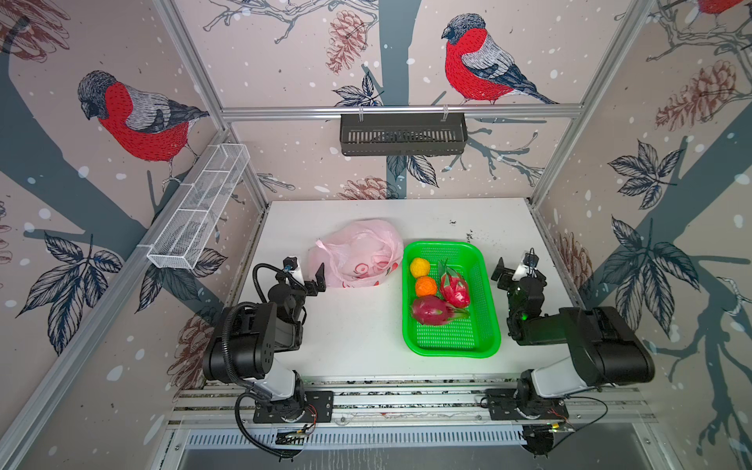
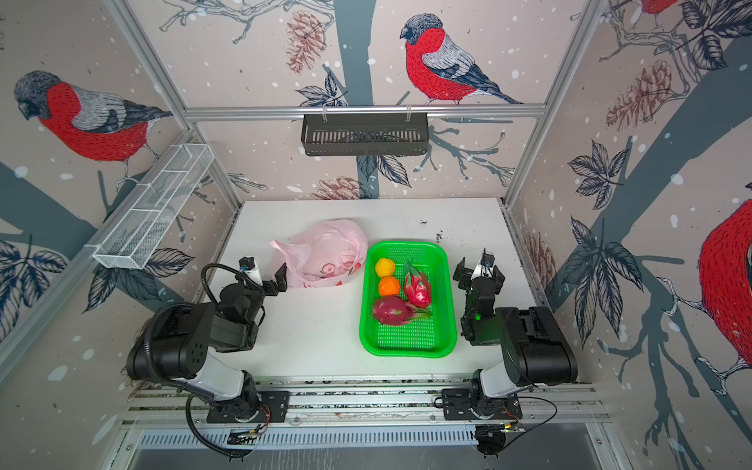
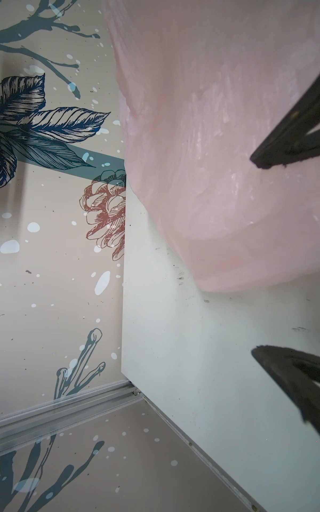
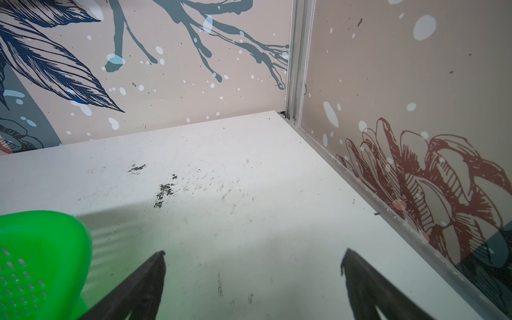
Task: Untie the knot of the plastic bag and take out the fruit
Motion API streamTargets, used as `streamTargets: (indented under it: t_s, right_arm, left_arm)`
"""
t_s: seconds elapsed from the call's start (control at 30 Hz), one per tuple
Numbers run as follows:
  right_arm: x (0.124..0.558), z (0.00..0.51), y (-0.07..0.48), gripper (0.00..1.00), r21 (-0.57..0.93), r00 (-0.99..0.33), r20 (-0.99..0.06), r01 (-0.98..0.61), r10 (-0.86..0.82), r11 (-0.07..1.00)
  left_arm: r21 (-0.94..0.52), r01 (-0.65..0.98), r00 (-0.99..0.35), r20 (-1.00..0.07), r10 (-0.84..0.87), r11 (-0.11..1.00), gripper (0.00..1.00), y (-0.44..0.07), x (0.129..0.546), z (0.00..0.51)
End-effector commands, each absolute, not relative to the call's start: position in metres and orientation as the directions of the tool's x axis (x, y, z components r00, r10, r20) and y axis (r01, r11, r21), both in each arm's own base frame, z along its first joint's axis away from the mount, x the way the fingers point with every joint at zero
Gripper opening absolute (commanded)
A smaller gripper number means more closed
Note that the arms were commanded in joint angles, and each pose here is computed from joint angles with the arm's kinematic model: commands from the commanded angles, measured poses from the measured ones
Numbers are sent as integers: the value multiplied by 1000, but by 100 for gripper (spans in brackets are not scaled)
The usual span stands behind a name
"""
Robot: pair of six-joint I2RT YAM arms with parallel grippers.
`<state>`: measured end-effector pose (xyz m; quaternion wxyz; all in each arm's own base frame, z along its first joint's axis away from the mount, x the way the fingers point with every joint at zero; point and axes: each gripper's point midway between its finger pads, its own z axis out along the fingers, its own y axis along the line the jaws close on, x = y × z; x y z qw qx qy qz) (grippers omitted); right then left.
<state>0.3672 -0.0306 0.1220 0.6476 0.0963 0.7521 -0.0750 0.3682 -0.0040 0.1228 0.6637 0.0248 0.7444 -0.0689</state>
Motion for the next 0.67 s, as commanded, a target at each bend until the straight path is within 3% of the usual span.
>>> streamTargets:
  t_s: [0.0, 0.63]
  right_arm:
    - [368, 126, -33, 99, 10, -127, -991, 253, 43, 967]
    - [370, 125, -33, 99, 18, -133, -990, 238, 50, 971]
  left_arm:
    - [-40, 129, -75, -997, -30, 991, 99, -4, 370, 133]
    - [-39, 129, -73, -997, -30, 991, 99, -4, 370, 134]
